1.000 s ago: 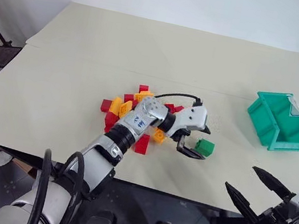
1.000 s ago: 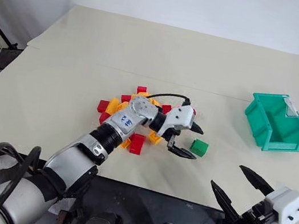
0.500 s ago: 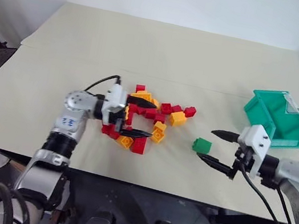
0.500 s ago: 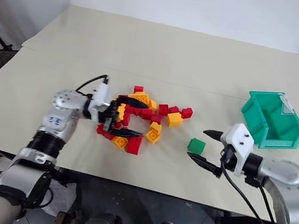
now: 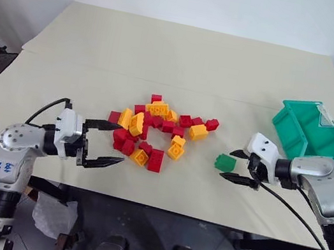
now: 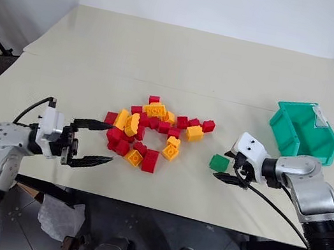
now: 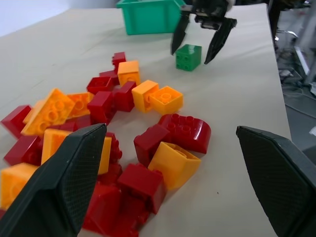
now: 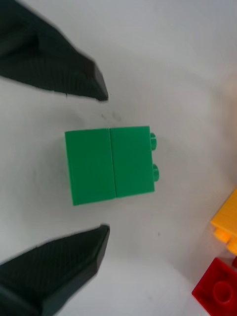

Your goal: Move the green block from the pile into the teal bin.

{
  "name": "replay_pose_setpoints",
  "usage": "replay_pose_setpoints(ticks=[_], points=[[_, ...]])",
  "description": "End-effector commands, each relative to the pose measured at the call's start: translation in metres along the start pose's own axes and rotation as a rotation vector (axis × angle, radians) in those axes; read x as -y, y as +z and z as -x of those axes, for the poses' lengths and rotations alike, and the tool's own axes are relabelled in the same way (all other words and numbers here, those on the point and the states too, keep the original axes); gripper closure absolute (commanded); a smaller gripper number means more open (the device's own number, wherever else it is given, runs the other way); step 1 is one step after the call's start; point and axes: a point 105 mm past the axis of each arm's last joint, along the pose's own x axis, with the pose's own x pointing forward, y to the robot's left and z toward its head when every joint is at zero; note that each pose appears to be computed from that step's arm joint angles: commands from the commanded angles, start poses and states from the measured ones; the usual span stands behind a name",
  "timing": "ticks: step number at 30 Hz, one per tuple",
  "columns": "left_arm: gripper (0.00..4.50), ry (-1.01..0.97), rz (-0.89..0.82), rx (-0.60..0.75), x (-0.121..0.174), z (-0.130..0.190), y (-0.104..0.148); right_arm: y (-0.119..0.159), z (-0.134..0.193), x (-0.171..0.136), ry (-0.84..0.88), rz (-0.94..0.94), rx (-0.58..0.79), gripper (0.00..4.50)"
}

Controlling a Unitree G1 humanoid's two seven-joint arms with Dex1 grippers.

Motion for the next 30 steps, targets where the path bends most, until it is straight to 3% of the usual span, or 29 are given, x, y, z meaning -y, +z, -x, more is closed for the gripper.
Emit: replay_pose_setpoints(ticks=[1, 5, 11, 14, 19, 22, 30], points=[[0.00, -0.006, -0.029, 0.047, 0.004, -0.002, 0.014, 0.008, 0.009, 0.002, -0.017, 0.021, 0.045, 1.64], [0.00, -0.035, -0.010, 0.073, 0.008, -0.012, 0.016, 0.009, 0.018, 0.006, -0.085, 0.013, 0.108, 3.02], [0.00, -0.021, -0.006, 0.190, 0.005, -0.029, 0.035, 0.024, 0.078, 0.026, -0.383, -0.002, 0.412, 3.03], [0.00, -0.009, 0.016, 0.220, 0.003, -0.039, 0.041, 0.021, 0.118, 0.044, -0.586, -0.078, 0.468, 3.03], [0.00, 0.056, 0.055, 0.261, -0.005, -0.055, 0.047, 0.000, 0.160, 0.075, -0.859, -0.172, 0.392, 3.03], [0.00, 0.081, 0.065, 0.242, -0.007, -0.066, 0.045, -0.014, 0.165, 0.093, -0.943, -0.201, 0.306, 3.03], [0.00, 0.148, 0.096, 0.269, -0.015, -0.072, 0.053, -0.029, 0.156, 0.131, -1.018, -0.343, 0.276, 3.03]])
